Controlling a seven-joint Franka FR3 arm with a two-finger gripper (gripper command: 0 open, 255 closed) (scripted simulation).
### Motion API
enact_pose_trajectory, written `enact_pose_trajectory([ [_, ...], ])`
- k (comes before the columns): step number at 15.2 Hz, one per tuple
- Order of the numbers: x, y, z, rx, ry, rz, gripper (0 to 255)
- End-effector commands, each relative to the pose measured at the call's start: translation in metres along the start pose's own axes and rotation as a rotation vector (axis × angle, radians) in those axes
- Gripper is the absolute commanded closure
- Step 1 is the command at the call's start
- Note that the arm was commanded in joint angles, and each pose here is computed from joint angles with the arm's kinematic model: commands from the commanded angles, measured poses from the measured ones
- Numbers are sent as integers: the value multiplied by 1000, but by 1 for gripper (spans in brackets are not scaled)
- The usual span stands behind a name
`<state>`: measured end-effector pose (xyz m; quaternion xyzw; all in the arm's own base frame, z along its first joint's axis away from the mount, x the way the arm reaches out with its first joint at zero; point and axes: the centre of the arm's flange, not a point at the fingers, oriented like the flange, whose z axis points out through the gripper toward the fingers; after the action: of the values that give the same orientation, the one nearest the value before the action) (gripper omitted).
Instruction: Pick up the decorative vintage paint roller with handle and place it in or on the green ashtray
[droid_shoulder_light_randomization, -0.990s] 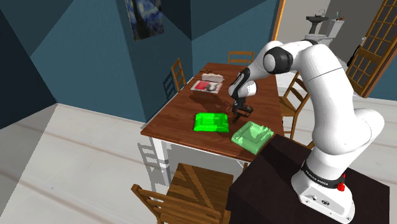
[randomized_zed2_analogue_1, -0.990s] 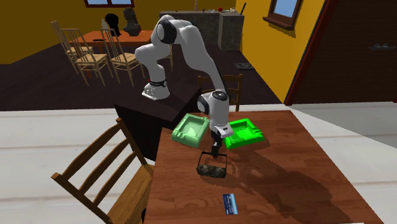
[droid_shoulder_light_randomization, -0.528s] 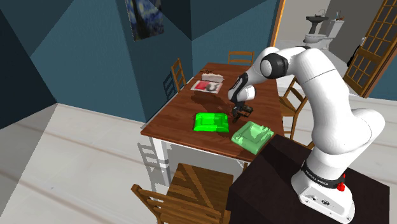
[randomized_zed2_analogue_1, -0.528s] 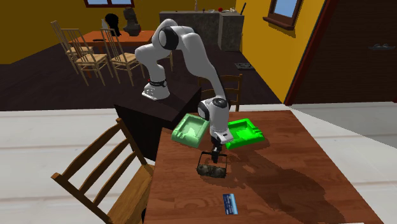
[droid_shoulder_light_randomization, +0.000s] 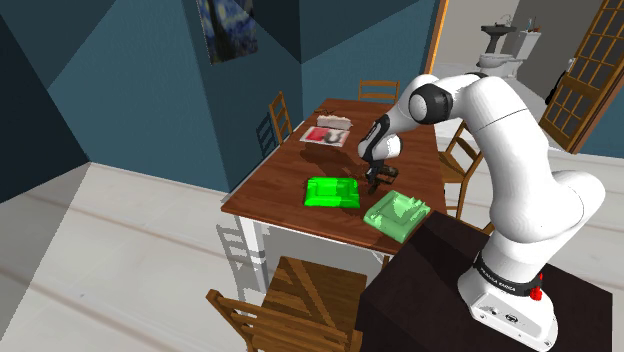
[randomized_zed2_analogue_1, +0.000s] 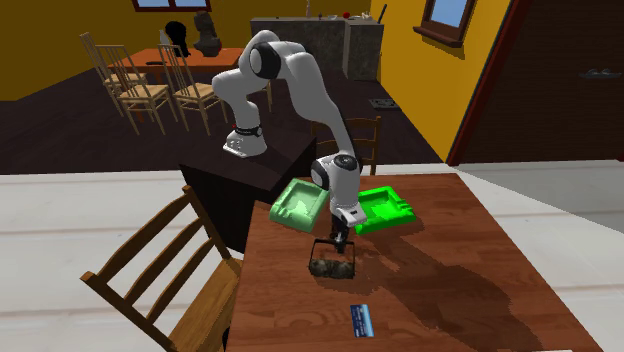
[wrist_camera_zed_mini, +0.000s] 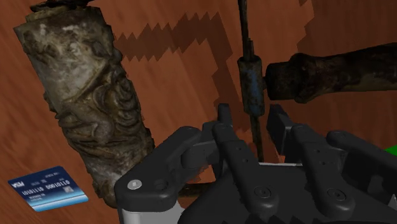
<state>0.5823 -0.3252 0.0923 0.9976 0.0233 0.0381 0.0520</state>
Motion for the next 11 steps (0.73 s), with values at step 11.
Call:
enact_pose_trajectory([
  [11,1,2,-15,-1,0,0,255],
])
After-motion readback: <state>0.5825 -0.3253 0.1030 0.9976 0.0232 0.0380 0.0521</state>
